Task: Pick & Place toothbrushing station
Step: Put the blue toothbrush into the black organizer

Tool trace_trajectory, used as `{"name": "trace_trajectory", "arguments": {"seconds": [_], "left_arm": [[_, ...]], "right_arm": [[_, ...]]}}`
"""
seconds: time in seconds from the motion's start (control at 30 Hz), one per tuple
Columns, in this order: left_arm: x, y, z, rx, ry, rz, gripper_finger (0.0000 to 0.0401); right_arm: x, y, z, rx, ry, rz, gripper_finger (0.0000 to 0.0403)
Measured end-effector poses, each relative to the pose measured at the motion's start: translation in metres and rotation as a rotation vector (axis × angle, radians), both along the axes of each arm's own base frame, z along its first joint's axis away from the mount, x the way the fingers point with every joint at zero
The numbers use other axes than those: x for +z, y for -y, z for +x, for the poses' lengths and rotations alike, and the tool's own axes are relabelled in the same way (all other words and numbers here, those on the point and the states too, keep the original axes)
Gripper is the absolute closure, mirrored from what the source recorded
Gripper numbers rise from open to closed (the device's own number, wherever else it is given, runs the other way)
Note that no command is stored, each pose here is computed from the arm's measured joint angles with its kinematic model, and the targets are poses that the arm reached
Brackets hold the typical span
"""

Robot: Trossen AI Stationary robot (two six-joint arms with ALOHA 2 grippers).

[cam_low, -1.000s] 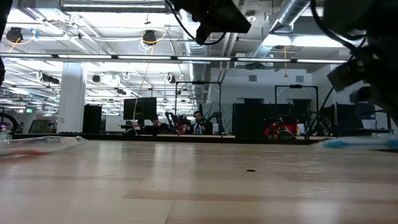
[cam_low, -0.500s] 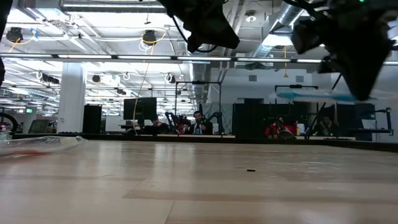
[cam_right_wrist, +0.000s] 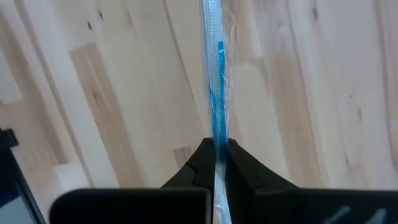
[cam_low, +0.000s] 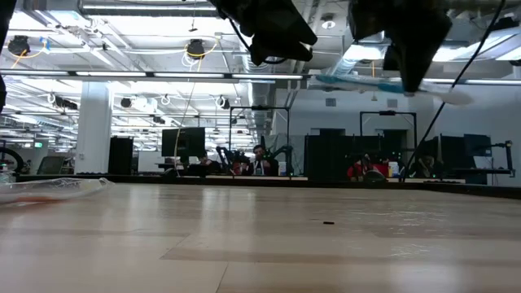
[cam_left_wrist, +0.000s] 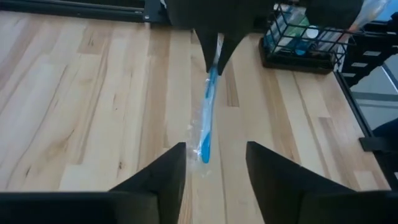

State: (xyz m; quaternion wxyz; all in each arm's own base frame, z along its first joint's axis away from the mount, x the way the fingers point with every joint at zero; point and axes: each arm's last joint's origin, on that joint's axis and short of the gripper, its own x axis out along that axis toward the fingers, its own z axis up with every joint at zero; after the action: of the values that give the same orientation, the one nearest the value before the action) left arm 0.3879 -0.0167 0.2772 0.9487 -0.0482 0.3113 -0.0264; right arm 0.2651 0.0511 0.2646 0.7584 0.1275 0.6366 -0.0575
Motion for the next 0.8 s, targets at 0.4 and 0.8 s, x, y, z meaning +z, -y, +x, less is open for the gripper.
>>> {"name": "trace_trajectory", "arguments": {"seconds": [0.4, 0.8], "left_arm": [[0.000, -0.005, 0.000, 0.005, 0.000, 0.019, 0.0217], [0.000, -0.013, 0.000, 0.022, 0.001, 0.021, 0.0217]], "right_arm": [[0.034, 0.018, 0.012, -0.021, 0.110, 0.012, 0.0396], [0.037, 0.028, 0.012, -0.032, 0.097, 0.035, 0.0395]]}}
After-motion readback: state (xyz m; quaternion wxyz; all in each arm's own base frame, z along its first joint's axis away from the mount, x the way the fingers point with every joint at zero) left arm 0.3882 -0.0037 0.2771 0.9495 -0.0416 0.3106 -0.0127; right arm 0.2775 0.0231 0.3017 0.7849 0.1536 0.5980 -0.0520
